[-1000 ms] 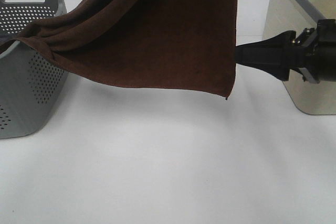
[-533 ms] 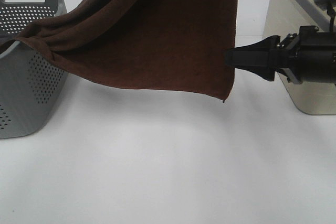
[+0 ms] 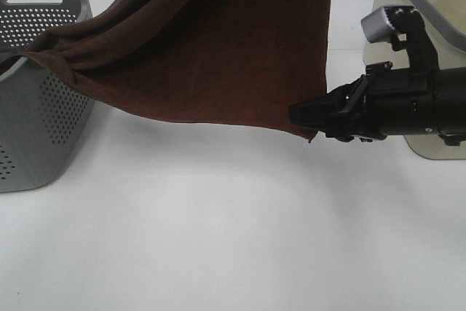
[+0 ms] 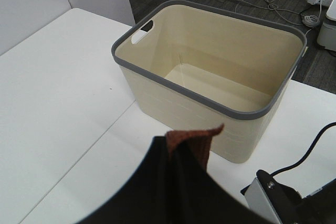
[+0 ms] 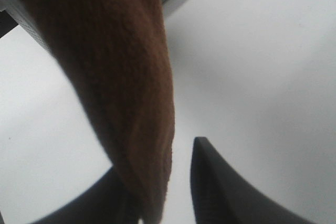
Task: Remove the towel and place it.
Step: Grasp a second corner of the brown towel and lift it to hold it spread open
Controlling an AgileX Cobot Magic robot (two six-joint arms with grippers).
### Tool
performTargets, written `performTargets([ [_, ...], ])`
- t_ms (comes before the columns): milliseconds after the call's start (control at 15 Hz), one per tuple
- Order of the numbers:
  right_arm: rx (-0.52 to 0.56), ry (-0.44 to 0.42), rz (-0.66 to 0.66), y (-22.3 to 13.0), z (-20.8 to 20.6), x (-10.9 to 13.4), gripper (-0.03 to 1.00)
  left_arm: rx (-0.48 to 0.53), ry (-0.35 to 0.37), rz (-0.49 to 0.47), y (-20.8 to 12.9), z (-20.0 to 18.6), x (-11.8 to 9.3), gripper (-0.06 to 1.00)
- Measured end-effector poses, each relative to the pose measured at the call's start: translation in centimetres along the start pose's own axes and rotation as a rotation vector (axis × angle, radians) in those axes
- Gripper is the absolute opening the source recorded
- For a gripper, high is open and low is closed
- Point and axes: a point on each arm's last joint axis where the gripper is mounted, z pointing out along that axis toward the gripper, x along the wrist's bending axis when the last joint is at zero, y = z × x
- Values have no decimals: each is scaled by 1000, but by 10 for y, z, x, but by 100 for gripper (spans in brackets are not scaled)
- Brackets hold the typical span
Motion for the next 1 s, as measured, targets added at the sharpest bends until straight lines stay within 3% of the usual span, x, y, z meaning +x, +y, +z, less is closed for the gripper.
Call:
performTargets([
  [133,-4,7,23,1,0,1,6,1,0,0,0,0,0,0],
  [200,-4,7,47,1,0,1,0,1,4,4,-1,1,0,0],
  [533,-20,20,217,21,-7,5,0,63,112,-4,-16,27,16,0],
  [733,102,10,216,49,-19,7,0,179,194,-79,-44,54,50,0],
  [933,252,-95,272,82,-39,5,0,283,262,-222,-80,83,92,0],
  [1000,272,-128,279,88,-43,4,0,293,263,-248,-85,86,97,0],
])
